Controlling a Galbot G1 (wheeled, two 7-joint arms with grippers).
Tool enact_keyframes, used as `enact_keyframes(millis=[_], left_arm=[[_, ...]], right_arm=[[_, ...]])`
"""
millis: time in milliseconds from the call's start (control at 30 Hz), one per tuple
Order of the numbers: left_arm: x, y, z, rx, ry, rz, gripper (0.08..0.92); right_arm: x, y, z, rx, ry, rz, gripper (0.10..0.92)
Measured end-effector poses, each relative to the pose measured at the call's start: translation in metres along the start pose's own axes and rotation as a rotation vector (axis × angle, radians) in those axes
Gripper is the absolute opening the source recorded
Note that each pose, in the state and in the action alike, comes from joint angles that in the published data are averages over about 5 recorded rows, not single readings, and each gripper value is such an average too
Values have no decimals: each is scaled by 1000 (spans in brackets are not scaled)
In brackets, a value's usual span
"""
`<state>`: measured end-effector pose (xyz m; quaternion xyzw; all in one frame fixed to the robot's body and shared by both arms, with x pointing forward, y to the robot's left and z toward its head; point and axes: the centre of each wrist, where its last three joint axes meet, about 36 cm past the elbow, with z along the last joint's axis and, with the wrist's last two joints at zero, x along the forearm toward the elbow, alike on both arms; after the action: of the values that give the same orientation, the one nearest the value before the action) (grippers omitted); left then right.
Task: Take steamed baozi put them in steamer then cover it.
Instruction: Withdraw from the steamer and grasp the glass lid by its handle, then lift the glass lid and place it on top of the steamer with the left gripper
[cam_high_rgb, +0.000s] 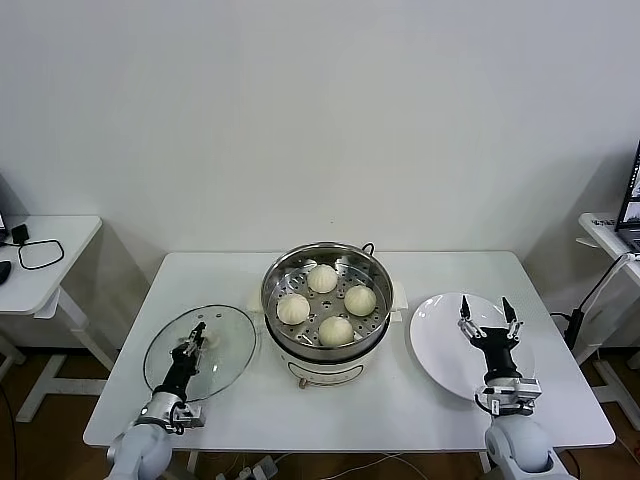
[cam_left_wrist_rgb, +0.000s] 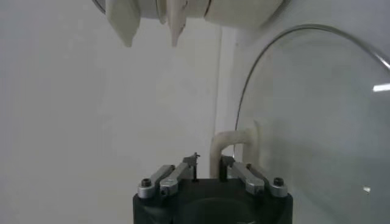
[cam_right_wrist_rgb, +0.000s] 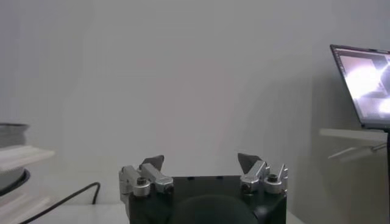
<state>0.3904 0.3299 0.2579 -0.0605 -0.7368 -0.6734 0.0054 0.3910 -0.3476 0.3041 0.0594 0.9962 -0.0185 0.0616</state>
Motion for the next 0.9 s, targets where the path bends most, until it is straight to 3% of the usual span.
enact_keyframes(millis=[233,467,667,900], left_arm=[[4,28,6,-15,16,-56,187],[4,85,10,-55,24,-170,187],[6,144,-16,-78,-18,-282,187],[10,193,-82,-55,-102,-363,187]], right_arm=[[-3,5,0,-4,-4,-8,823],[-4,11,-2,-13,-10,-13,823],[-6,14,-4,-16,-15,-16,823],[-9,18,-4,-21,-16,-14,823]])
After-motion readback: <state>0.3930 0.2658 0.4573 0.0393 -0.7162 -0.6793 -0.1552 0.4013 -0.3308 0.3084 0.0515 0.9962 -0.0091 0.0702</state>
